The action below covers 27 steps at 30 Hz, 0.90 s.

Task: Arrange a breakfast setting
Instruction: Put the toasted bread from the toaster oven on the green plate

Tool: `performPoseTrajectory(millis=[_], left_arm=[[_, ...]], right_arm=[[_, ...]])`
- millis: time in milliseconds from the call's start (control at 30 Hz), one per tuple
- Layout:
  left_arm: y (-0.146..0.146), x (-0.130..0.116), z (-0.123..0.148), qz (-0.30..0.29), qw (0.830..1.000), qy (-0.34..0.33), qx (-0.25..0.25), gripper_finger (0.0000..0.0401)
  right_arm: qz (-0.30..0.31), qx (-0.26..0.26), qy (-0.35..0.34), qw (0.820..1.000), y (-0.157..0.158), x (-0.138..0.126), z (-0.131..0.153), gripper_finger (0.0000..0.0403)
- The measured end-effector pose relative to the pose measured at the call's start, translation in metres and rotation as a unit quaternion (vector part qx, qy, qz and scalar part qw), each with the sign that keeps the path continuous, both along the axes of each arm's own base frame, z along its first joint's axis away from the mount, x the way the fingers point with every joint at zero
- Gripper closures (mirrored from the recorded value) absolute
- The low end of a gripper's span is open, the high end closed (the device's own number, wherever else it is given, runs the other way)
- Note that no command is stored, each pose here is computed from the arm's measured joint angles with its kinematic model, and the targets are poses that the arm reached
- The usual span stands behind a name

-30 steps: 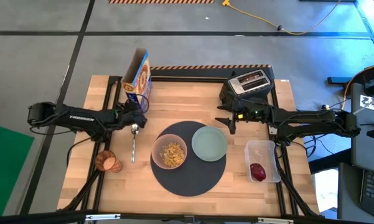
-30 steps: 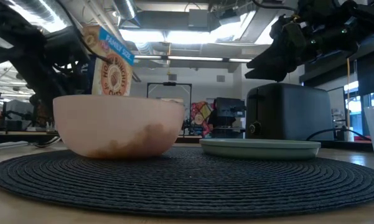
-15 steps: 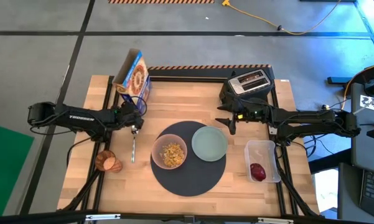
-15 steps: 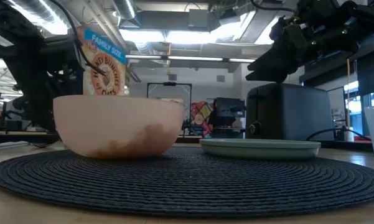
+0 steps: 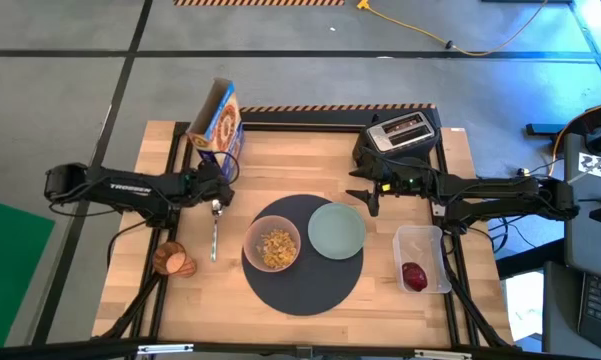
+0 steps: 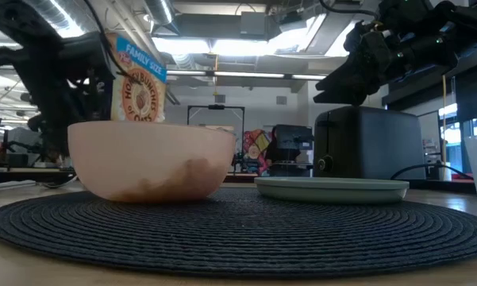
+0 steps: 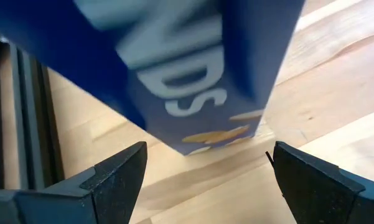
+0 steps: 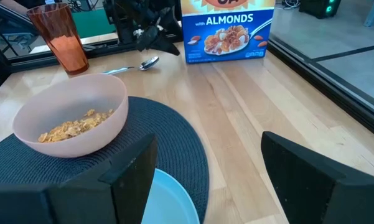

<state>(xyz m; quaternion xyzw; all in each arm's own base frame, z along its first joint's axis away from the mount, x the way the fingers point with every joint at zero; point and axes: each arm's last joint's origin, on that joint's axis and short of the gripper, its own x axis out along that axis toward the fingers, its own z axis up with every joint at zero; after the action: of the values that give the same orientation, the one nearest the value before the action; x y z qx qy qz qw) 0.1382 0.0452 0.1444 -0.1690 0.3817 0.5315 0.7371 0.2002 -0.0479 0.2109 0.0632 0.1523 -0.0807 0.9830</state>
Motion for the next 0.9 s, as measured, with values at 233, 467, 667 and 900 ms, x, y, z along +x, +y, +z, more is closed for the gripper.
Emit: performPoseTrajectory(millis=[233, 467, 667, 900], left_arm=[[-0.004, 0.0, 0.018, 0.006, 0.999, 0.035, -0.003, 0.0068], [-0.01, -0.001, 0.032, 0.014, 0.998, 0.052, -0.015, 0.0069], [-0.013, -0.003, 0.033, 0.027, 0.998, 0.049, -0.023, 0.0069], [-0.017, -0.003, 0.033, 0.025, 0.999, 0.042, -0.024, 0.0069]], right_arm=[[0.001, -0.001, 0.003, 1.0, 0.0, 0.0, 0.0, 0.0125], [0.001, -0.003, 0.003, 1.0, 0.0, 0.0, 0.0, 0.0125], [0.004, -0.009, 0.004, 1.0, 0.0, 0.0, 0.0, 0.0125], [0.004, -0.011, 0.004, 1.0, 0.0, 0.0, 0.0, 0.0125]])
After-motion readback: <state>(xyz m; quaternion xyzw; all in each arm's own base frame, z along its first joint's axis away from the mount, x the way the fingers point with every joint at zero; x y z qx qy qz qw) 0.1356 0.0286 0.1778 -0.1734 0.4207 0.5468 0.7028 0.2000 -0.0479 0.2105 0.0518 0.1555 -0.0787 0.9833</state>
